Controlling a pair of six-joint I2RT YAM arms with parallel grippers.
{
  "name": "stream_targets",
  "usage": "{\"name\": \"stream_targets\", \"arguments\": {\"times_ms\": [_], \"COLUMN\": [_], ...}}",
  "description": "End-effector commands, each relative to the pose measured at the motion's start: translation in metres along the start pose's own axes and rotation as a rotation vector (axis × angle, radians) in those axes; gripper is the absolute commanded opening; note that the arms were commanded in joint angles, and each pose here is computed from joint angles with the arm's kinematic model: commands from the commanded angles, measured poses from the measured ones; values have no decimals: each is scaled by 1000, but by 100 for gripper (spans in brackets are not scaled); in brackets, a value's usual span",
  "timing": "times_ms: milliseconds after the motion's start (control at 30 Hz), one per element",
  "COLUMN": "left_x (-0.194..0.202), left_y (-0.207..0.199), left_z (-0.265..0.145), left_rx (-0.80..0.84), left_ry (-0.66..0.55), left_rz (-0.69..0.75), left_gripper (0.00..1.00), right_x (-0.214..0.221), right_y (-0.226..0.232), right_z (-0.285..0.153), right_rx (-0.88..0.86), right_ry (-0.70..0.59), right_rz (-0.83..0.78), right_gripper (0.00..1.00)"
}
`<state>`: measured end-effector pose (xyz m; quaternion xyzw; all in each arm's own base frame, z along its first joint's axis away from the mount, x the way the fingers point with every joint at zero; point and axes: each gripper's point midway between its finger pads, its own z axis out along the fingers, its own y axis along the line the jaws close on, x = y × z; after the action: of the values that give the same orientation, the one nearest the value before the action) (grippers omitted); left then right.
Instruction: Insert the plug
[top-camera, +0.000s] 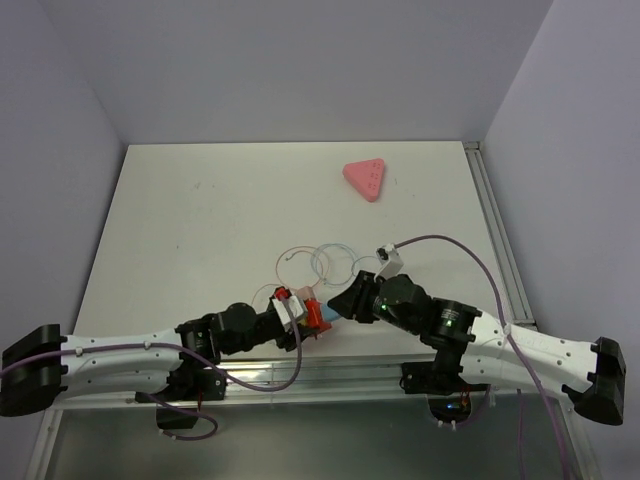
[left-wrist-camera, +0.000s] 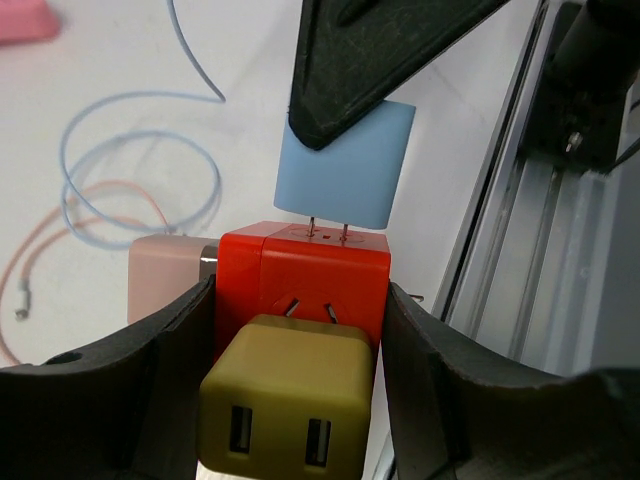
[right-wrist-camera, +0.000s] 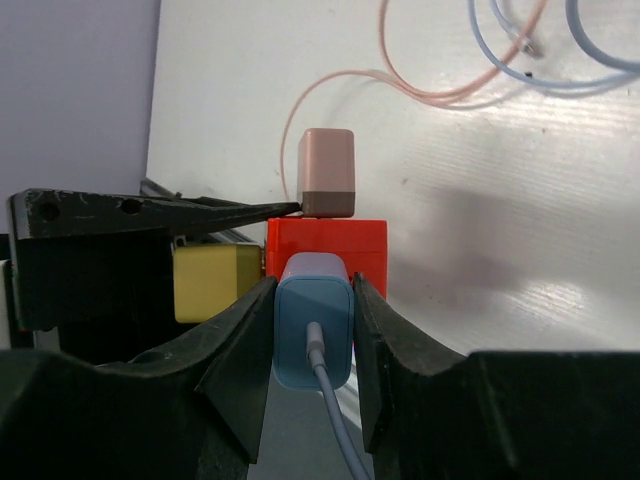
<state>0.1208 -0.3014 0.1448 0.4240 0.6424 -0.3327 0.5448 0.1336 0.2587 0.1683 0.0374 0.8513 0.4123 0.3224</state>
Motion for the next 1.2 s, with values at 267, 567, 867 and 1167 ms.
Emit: {"name": "stream_targets", "arguments": {"times_ms": [267, 567, 867, 1167], "left_x": [-45, -11, 32, 66], "left_y": [4, -2, -6, -15], "left_z": [20, 16, 34, 44], "left_rx": [-38, 6, 13, 12], "left_ry": [-59, 4, 206, 321], "left_rz": [-8, 39, 54, 18], "left_gripper": [0, 0, 0, 0], "right_x": [56, 88, 94, 107], "right_y": [-15, -27, -53, -60], "right_z": [17, 22, 37, 39], "right_rx": [-192, -270, -247, -290], "right_ry": [99, 246, 378, 440], "right_rz": [162, 117, 109, 101], "right_gripper": [0, 0, 0, 0]}}
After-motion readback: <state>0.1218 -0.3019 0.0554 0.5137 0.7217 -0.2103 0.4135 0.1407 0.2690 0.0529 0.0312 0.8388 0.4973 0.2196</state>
